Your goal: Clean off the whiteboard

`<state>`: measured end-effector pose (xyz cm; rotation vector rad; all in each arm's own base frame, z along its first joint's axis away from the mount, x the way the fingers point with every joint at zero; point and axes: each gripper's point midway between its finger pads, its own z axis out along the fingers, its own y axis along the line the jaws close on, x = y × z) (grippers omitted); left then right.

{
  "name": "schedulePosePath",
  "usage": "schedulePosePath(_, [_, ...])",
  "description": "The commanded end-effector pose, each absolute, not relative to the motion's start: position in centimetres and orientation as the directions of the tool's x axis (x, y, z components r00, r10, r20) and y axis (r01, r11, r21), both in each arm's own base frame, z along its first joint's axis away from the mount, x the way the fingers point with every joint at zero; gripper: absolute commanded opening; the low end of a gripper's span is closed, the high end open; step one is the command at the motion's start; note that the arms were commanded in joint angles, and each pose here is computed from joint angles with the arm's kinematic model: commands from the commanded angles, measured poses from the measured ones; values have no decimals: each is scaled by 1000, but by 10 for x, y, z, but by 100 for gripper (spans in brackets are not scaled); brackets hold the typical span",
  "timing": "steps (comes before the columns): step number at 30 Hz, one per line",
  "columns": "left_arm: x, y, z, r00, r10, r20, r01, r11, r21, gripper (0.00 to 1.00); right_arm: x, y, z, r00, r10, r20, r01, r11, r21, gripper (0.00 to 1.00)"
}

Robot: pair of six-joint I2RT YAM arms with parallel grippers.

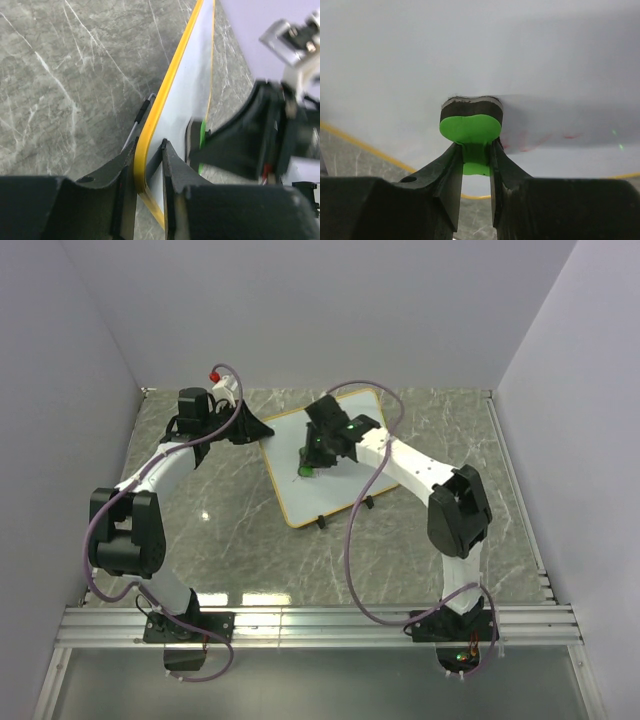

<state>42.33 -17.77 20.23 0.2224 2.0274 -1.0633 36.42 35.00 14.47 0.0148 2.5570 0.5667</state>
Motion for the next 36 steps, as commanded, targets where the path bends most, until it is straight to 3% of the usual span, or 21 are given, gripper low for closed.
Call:
schedulePosePath(1, [416,-182,209,-603,-153,-783,544,639,-544,0,396,278,121,-836,262,-482,112,942,318,0])
schedulePosePath(5, [415,-183,208,-606,-153,-781,545,635,-547,0,407,224,98,-818,318,-479,228,944,236,0])
schedulePosePath(10, [416,-184,207,-609,-151,-779,545,634,-548,0,394,229,87,-840,256,-479,184,964,191,0])
schedulePosePath(15, [416,-186,205,-613,-150,-776,543,634,-551,0,371,296,101,-851,121,-512,12,977,212,0])
schedulePosePath(20, [417,-186,205,-613,-151,-776,543,633,-552,0,335,400,148,-804,-68,-591,-283,918,280,0])
schedulePosePath(23, [416,-186,206,-612,-152,-776,542,634,-552,0,322,422,141,-791,-169,-588,-357,908,219,0])
schedulePosePath(28, [414,-185,207,-606,-151,-781,543,639,-545,0,333,409,128,-803,-144,-579,-308,931,195,0])
schedulePosePath(36, [415,-185,209,-606,-153,-781,544,636,-547,0,369,293,89,-852,96,-514,9,986,169,0])
